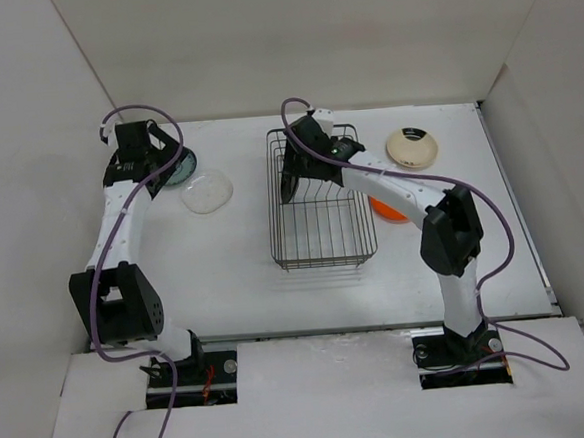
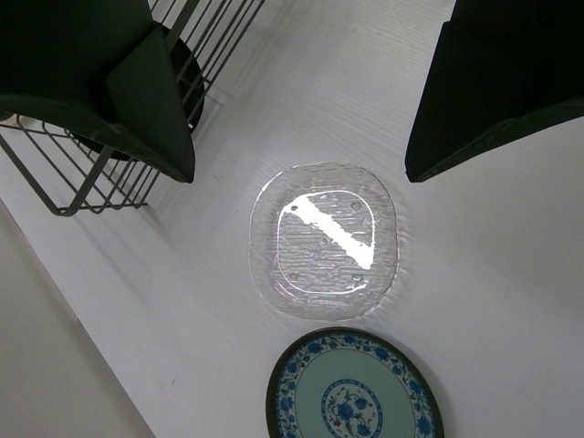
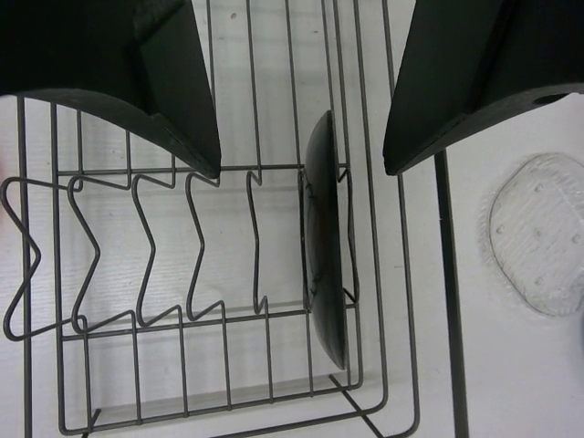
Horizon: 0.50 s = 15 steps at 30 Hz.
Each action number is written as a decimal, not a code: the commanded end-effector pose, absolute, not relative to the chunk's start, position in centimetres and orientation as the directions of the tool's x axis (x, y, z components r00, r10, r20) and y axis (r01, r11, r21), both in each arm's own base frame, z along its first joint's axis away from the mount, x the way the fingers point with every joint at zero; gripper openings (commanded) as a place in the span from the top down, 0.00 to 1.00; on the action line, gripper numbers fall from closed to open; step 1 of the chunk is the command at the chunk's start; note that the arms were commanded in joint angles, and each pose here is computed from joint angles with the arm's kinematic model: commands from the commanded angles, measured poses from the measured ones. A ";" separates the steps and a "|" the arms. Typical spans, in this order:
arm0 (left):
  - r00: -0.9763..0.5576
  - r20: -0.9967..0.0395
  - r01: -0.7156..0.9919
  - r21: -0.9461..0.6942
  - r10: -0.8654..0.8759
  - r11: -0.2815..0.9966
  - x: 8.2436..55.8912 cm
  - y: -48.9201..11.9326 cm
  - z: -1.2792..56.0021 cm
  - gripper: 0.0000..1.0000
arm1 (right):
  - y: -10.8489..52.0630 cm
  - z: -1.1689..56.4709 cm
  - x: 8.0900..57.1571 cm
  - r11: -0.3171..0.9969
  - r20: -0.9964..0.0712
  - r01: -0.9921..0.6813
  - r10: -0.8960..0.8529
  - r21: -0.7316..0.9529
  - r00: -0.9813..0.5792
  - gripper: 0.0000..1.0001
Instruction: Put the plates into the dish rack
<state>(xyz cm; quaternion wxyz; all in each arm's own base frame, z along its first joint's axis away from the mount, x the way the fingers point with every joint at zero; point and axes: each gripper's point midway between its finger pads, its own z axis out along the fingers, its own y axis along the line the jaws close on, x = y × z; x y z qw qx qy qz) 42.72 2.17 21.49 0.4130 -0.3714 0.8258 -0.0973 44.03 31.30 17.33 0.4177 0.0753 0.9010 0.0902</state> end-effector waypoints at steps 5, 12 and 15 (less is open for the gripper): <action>-0.388 -0.575 -0.564 -0.470 -0.720 0.679 42.9 2.2 18.6 0.00 | 28.7 28.7 42.2 0.956 -0.837 0.040 0.275 0.292 -0.474 0.17; -0.436 -0.470 -0.620 -0.461 -0.768 0.635 41.6 1.1 12.3 0.01 | 27.3 36.4 37.9 0.924 -0.906 -0.209 0.234 0.320 -0.352 0.09; -0.448 -0.413 -0.651 -0.458 -0.793 0.606 40.1 0.5 9.1 0.04 | 28.0 38.8 35.6 0.874 -0.928 -0.371 0.200 0.315 -0.316 0.09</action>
